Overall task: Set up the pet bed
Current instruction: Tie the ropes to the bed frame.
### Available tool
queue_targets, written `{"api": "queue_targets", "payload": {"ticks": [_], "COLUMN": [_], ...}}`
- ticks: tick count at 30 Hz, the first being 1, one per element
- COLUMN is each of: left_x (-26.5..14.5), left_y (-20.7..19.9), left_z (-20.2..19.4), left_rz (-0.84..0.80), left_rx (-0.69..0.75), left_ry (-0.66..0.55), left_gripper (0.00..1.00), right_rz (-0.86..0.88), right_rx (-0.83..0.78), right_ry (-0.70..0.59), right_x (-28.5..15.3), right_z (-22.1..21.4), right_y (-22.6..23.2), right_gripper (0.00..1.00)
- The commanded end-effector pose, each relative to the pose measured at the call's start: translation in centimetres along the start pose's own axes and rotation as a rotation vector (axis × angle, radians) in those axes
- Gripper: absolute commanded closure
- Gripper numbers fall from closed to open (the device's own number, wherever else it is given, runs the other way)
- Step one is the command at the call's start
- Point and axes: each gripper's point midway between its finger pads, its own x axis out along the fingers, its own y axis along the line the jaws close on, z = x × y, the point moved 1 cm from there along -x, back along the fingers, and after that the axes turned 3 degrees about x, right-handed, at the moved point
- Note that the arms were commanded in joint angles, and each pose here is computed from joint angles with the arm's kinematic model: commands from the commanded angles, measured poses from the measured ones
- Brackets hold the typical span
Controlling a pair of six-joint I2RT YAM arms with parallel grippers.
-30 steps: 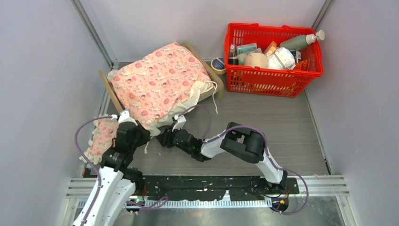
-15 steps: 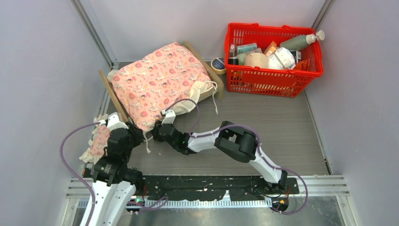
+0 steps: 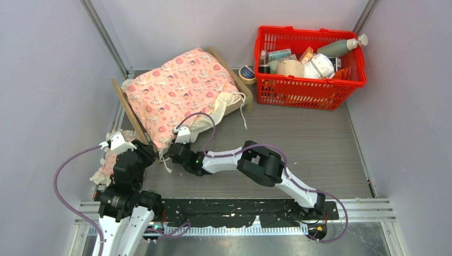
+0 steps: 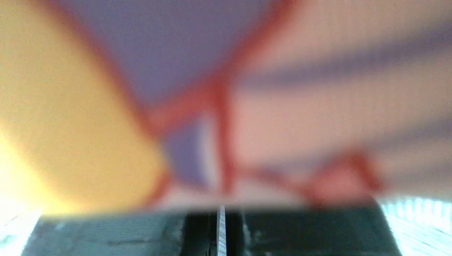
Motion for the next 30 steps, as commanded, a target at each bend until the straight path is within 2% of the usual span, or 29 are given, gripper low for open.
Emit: {"api": "queue_targets", "payload": {"ticks": [1, 4, 5, 6, 7, 11, 16, 21, 30], "left_x": [-0.4, -0.5, -0.5, -0.4, -0.2, 0.5, 1.2, 2.4, 4.1], "left_y": [0.2, 0.1, 0.1, 0.1, 0.1, 0.0, -1.2, -1.3, -0.8], "left_z": [1.0, 0.6, 0.2, -0.3, -1.0, -3.3, -4.3, -5.9, -6.5], "left_rz": [0.009, -0.005, -0.012, -0.022, -0.026, -0.057, -0.13, -0.109, -0.062], "left_rx": [0.027, 0.046, 0.051, 0.061, 0.069, 0.112, 0.15, 0.162, 0.185], "left_ry": [-0.029, -0.015, 0.0, 0.016, 0.036, 0.102, 0.14, 0.208, 0.21], "left_gripper": [0.6, 0.62, 0.63, 0.64, 0.64, 0.68, 0.68, 0.68, 0.67], "right_rz": [-0.055, 0.005, 0.076, 0.085, 0.153, 0.257, 0.337, 0.434, 0.502], "right_rx": [-0.05, -0.071, -0.03, -0.036, -0.006, -0.012, 0.014, 0.01, -0.016], "right_ry": [-0.013, -0.048, -0.096, -0.087, -0.127, -0.195, -0.19, -0.17, -0.214], "right_x": [-1.5, -3.0, -3.8, -4.3, -5.2, -7.5, -8.5, -9.1, -9.5], "right_z": [-0.2, -0.4, 1.2, 0.4, 1.8, 3.0, 3.2, 3.0, 3.4], "right_y": [-1.2, -1.4, 0.4, -0.5, 1.1, 2.6, 4.0, 5.8, 6.3], "right_gripper": [0.95, 0.95, 0.95, 0.95, 0.95, 0.95, 0.95, 0.95, 0.95]}}
